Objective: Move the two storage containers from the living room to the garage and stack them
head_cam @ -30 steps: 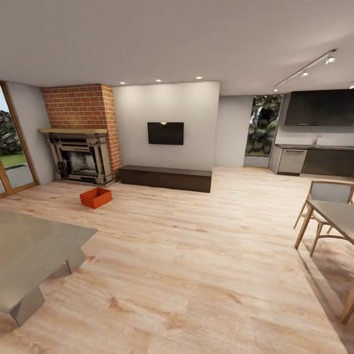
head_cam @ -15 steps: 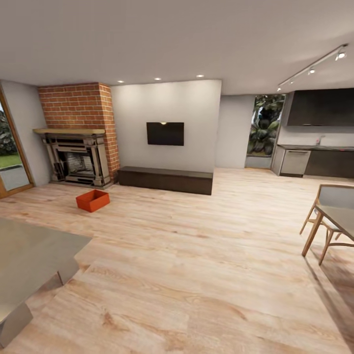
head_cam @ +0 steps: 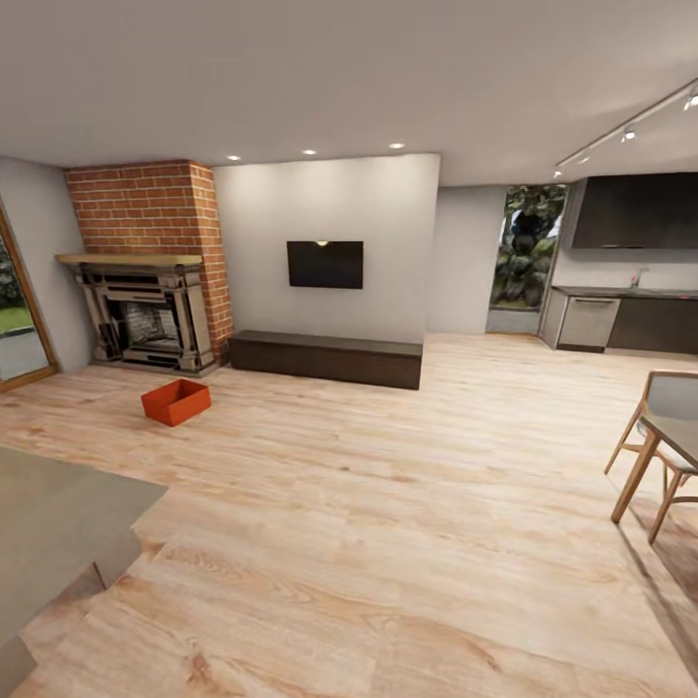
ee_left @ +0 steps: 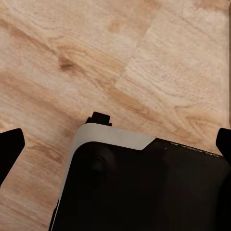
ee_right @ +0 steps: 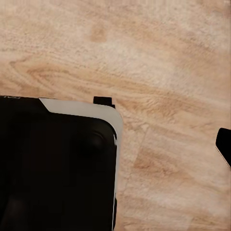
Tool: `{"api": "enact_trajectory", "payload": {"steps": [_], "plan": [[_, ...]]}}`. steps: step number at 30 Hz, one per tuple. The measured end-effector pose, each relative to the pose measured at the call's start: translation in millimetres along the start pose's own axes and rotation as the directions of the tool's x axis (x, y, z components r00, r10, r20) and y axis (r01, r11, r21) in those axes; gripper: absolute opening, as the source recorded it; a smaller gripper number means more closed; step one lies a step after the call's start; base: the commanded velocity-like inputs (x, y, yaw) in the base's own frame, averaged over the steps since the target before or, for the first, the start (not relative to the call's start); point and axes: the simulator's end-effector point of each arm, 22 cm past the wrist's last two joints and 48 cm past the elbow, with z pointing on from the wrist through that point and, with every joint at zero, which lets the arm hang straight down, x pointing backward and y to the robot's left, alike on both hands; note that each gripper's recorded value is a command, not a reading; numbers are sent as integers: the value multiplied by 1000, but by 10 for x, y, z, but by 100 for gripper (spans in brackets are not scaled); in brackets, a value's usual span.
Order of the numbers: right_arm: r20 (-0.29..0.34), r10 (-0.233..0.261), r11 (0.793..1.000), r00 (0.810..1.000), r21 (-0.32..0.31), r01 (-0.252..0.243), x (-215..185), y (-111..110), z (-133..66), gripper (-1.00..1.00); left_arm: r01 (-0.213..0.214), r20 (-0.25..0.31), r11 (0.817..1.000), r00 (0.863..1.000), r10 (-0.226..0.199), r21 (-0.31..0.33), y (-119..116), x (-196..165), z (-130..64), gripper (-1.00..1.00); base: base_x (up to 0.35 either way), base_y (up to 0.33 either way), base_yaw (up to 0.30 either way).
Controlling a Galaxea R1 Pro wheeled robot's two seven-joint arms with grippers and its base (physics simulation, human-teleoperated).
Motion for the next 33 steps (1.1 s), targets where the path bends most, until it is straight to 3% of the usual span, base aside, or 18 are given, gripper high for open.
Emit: {"api": "enact_trajectory", "payload": {"steps": [33], "plan": [[0, 0, 1000, 1000, 0, 0, 0, 0, 0, 100, 0, 0, 1000, 1000, 0, 0, 0, 0, 0, 100, 334, 0, 0]]}}
